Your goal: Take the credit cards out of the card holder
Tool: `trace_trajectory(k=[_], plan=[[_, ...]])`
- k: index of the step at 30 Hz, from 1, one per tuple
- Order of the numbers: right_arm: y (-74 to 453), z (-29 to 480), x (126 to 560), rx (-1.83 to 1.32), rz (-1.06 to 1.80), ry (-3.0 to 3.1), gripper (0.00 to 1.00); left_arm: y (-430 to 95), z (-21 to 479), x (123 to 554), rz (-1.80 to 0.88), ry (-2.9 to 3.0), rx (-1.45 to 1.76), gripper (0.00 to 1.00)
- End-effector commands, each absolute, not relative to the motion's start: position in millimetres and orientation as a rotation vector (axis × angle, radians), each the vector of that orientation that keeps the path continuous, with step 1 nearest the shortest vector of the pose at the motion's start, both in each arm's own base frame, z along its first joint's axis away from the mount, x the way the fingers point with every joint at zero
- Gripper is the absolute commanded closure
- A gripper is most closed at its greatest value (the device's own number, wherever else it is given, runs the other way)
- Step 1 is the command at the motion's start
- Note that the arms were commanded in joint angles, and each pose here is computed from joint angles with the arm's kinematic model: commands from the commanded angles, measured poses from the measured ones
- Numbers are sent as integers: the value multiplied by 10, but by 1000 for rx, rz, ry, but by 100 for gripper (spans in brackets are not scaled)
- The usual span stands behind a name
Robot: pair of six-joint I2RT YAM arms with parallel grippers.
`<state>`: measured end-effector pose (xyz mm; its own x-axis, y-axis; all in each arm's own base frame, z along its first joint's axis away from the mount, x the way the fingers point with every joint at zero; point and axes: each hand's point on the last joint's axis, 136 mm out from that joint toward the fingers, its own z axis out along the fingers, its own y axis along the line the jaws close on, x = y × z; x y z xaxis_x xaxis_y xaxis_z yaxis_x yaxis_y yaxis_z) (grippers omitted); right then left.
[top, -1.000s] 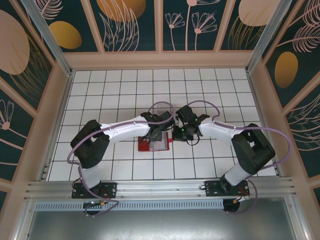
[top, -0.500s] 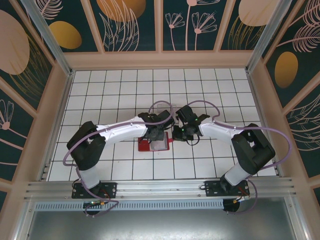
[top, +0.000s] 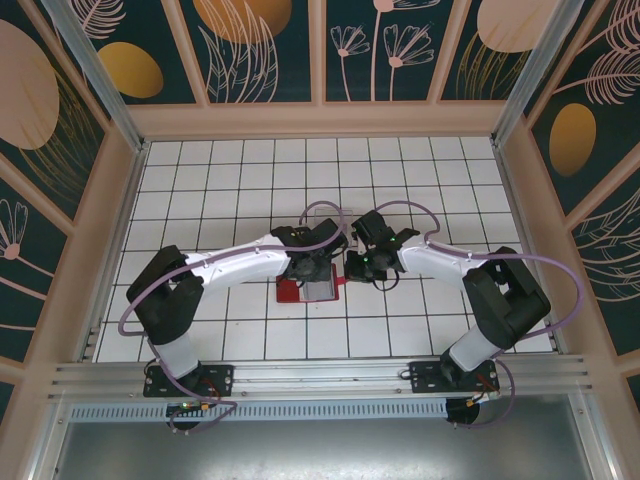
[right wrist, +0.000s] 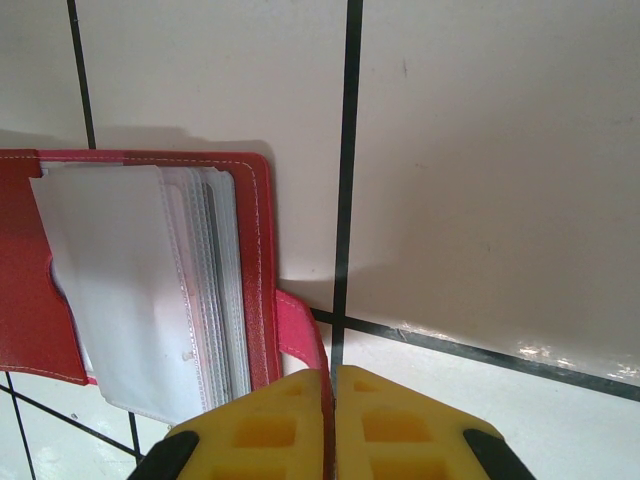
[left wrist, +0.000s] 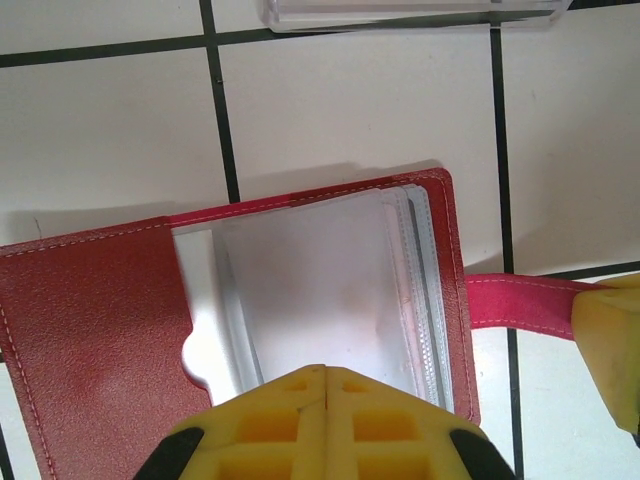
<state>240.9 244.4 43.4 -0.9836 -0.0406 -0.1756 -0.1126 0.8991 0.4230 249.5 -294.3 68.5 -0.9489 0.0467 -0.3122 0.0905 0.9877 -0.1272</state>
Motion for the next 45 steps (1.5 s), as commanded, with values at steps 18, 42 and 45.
trace_trajectory(k=[18,42,45], plan=[[2387,453,2395,-81,654,2896,92,-3140,200,2470,-188,2917,68,62],[2369,444,2403,-63,644,2897,93,-2982,477,2528,-169,2820,54,86],[2366,444,2403,-62,643,2898,93,-3026,554,2517,-239,2802,60,82]])
